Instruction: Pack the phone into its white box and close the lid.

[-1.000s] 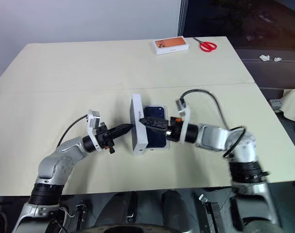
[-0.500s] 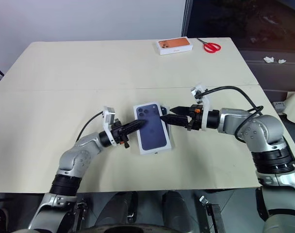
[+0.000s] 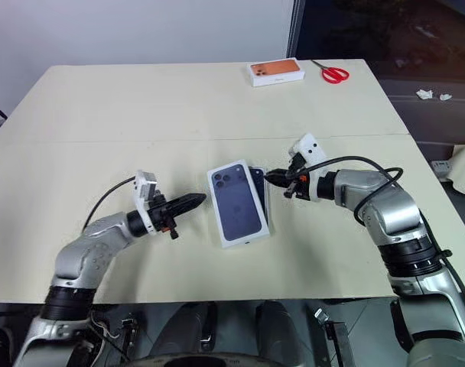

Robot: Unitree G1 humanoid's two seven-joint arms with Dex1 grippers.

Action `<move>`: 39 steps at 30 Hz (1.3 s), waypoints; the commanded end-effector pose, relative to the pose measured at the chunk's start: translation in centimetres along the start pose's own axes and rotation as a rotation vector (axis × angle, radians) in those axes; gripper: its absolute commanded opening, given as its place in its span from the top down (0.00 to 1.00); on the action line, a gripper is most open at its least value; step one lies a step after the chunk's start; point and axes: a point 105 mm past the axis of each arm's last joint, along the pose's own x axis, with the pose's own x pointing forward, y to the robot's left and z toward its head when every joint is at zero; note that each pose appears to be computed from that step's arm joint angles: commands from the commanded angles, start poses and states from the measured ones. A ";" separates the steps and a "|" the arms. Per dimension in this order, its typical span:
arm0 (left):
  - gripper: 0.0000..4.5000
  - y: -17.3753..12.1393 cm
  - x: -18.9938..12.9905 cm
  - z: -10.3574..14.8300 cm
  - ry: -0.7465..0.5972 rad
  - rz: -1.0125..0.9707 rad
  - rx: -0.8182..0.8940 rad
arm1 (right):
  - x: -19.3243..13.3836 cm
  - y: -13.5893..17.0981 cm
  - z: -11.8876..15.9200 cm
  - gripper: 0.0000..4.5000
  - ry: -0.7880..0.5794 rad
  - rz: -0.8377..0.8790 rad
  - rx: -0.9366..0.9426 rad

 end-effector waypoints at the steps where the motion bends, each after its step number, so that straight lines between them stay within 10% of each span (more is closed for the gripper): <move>1: 1.00 -0.3 -0.8 0.1 0.037 0.006 -0.003 | 0.0 0.2 0.5 0.99 -0.005 0.003 -0.114; 39: 1.00 -1.2 4.5 -1.0 0.015 -0.037 -0.027 | 0.1 1.5 -2.0 0.99 0.093 0.037 -0.211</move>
